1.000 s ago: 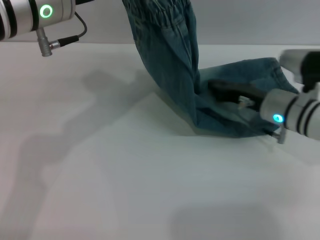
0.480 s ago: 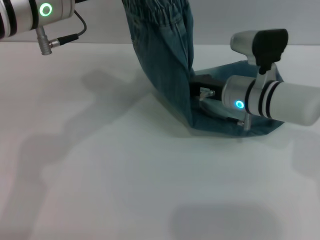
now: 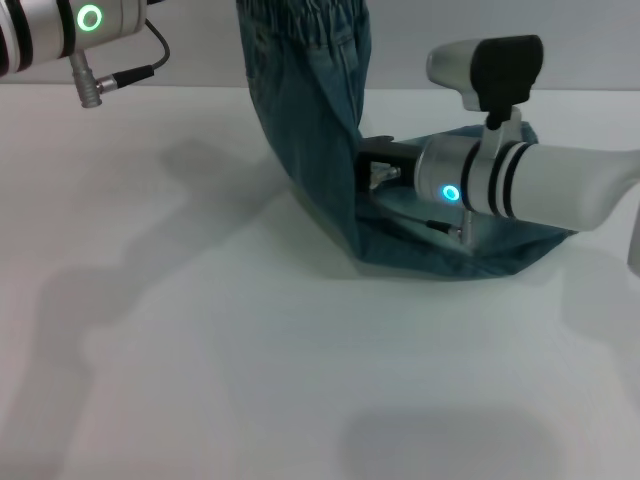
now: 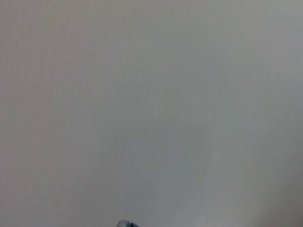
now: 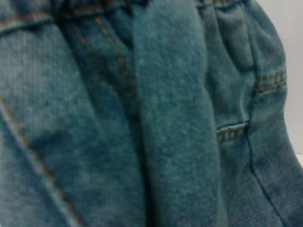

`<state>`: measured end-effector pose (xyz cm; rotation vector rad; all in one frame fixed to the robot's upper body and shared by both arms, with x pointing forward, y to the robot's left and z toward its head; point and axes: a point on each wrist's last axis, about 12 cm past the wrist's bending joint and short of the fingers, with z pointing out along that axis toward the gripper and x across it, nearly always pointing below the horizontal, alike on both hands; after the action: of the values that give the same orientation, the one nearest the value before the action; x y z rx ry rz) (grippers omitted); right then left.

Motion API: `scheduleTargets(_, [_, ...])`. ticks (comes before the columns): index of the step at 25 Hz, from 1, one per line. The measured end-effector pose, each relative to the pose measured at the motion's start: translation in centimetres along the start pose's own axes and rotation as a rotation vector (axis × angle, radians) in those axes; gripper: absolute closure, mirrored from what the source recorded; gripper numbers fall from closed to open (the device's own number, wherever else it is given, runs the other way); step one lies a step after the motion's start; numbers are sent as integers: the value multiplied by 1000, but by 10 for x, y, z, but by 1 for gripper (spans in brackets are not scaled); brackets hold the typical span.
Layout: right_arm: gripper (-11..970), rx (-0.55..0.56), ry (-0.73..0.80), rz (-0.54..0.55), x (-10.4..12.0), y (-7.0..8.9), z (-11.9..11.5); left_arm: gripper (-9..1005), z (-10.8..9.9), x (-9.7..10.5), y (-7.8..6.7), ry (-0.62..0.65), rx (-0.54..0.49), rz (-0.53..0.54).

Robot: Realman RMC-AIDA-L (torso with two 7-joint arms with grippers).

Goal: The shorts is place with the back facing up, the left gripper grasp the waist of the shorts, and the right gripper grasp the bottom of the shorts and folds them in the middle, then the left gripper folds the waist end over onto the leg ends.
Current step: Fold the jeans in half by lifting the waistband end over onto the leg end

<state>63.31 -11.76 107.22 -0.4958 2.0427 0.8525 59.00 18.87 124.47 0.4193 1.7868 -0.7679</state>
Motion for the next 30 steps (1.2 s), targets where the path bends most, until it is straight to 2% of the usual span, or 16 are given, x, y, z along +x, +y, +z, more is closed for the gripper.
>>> scheduleTargets(4, [959, -25, 23, -9, 1, 8, 4, 937, 0, 0, 1, -5, -5, 0])
scheduleTargets(6, [959, -21, 19, -9, 5, 6, 1, 937, -1, -1, 3, -8, -11, 4])
scheduleTargets(15, [959, 93, -109, 108, 29, -45, -46, 937, -4, 0, 6, -10, -19, 2])
scheduleTargets(18, [959, 113, -114, 153, 37, -52, -54, 937, -4, -1, 5, -12, -13, -1])
scheduleTargets(24, [959, 73, -61, 206, 45, -38, -44, 937, -2, -2, 2, -14, -4, 0])
scheduleTargets(30, [960, 16, -7, 189, 40, -20, -28, 937, -2, -4, 0, -36, 23, -3])
